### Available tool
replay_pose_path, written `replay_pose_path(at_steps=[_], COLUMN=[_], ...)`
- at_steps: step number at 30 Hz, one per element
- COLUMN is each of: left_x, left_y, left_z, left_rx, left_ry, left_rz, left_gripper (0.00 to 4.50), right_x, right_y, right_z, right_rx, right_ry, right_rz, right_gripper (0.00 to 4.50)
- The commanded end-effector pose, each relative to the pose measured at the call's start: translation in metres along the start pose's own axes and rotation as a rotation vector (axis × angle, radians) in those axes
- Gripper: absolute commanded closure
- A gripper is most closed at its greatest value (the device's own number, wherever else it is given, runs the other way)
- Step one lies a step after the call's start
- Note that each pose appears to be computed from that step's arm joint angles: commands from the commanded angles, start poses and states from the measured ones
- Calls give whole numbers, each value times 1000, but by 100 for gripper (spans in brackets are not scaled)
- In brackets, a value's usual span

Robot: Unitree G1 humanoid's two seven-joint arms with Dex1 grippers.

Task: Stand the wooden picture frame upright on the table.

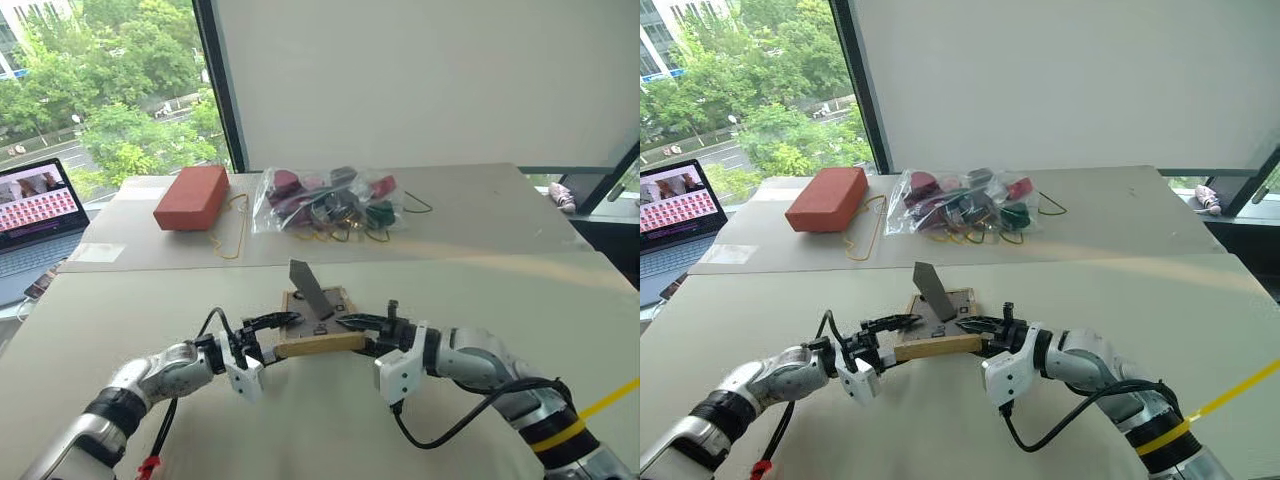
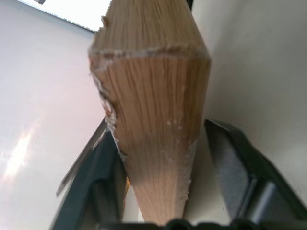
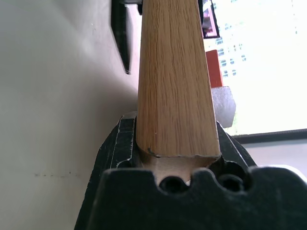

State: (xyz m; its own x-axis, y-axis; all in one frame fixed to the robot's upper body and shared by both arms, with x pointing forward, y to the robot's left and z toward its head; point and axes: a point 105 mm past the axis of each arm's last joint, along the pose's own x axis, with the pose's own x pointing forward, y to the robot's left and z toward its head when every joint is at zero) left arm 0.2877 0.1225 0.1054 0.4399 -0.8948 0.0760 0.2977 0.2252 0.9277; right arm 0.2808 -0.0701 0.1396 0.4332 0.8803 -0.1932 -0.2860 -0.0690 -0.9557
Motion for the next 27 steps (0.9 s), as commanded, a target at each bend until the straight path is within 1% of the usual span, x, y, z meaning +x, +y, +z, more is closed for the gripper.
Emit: replay_pose_path(at_steps=[1,2,4,7,8,9,11,12,13,14,18,19,22,27], left_x=[-20,-24,-31,-36,-36,-36,-35,-35,-35,-34,-33,-33,-32,-34], left_y=[48,51,49,36,33,32,32,33,34,34,32,33,34,31], left_z=[11,13,19,23,23,22,20,19,19,20,28,31,38,39], left_rx=[-108,-138,-211,-308,-321,-333,-348,-363,-376,-392,-457,-471,-509,-608], left_ry=[71,95,145,232,250,265,287,296,299,293,275,266,251,266], left_rz=[222,243,268,294,300,310,326,342,353,358,359,360,370,386], left_gripper=[122,122,122,122,122,122,122,122,122,122,122,122,122,122], right_x=[-15,-17,-23,-32,-34,-35,-37,-36,-35,-34,-23,-20,-14,-9], right_y=[-57,-65,-88,-131,-136,-142,-141,-149,-151,-149,-136,-129,-110,-90], right_z=[-8,-9,-20,-42,-45,-43,-40,-40,-38,-35,-35,-37,-46,-55], right_rx=[85,129,361,838,985,1016,1174,1219,1303,1352,1440,1462,1512,1565], right_ry=[27,29,47,86,97,91,107,95,84,82,107,123,178,216], right_rz=[-147,-163,-176,-228,-195,-171,-78,-77,-51,4,94,116,145,183], right_gripper=[320,320,320,320,320,320,320,320,320,320,320,320,320,320])
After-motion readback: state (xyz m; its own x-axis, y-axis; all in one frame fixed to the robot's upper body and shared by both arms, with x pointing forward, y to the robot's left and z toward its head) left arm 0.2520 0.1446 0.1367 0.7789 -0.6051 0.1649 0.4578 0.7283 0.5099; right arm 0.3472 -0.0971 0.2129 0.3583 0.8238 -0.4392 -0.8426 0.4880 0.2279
